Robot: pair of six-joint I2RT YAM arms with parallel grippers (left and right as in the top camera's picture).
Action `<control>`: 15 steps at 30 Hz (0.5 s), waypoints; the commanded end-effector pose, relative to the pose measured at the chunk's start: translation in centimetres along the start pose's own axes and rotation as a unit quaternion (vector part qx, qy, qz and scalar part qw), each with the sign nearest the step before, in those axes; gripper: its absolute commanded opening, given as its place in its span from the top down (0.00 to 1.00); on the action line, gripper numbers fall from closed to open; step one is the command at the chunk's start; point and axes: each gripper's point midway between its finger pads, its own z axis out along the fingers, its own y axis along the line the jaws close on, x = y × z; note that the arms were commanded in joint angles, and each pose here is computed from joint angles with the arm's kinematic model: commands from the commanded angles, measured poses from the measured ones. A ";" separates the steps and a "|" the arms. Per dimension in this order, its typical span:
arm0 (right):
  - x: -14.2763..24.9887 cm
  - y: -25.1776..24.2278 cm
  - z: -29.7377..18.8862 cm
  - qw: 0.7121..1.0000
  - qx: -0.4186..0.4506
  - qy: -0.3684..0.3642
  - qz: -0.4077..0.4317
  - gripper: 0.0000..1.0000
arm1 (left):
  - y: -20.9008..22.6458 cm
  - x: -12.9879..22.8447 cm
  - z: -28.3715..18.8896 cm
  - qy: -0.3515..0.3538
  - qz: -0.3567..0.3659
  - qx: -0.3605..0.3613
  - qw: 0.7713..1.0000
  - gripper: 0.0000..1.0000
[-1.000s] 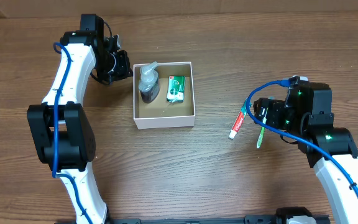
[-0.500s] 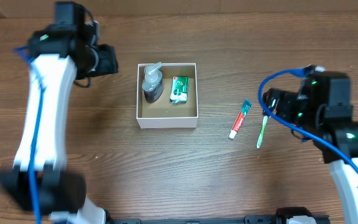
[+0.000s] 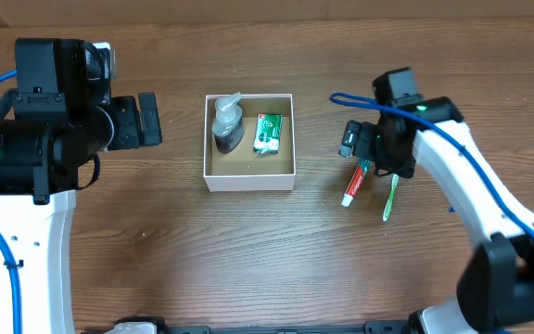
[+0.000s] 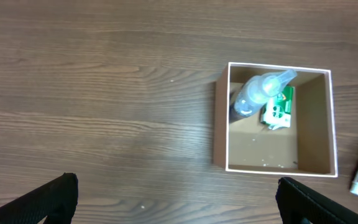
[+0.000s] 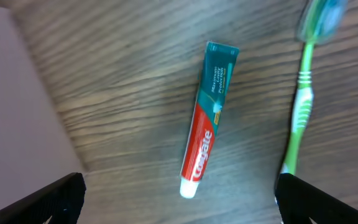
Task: Pack container
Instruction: 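Grasp the Colgate toothpaste tube with the right gripper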
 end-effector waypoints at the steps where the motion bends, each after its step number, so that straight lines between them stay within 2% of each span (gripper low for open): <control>1: 0.0 0.2 2.1 1.000 0.002 0.023 0.018 0.00 | 0.5 -0.2 -0.1 -0.004 0.020 -0.015 1.000 0.00; 7: 1.1 -0.4 5.0 0.997 0.017 0.057 0.048 0.00 | 0.4 -0.4 -0.1 -0.008 0.020 -0.014 1.000 0.00; 15: 2.0 -1.3 8.1 0.998 0.011 0.045 0.046 0.00 | 0.3 -0.4 -0.1 -0.008 0.020 -0.011 1.000 0.00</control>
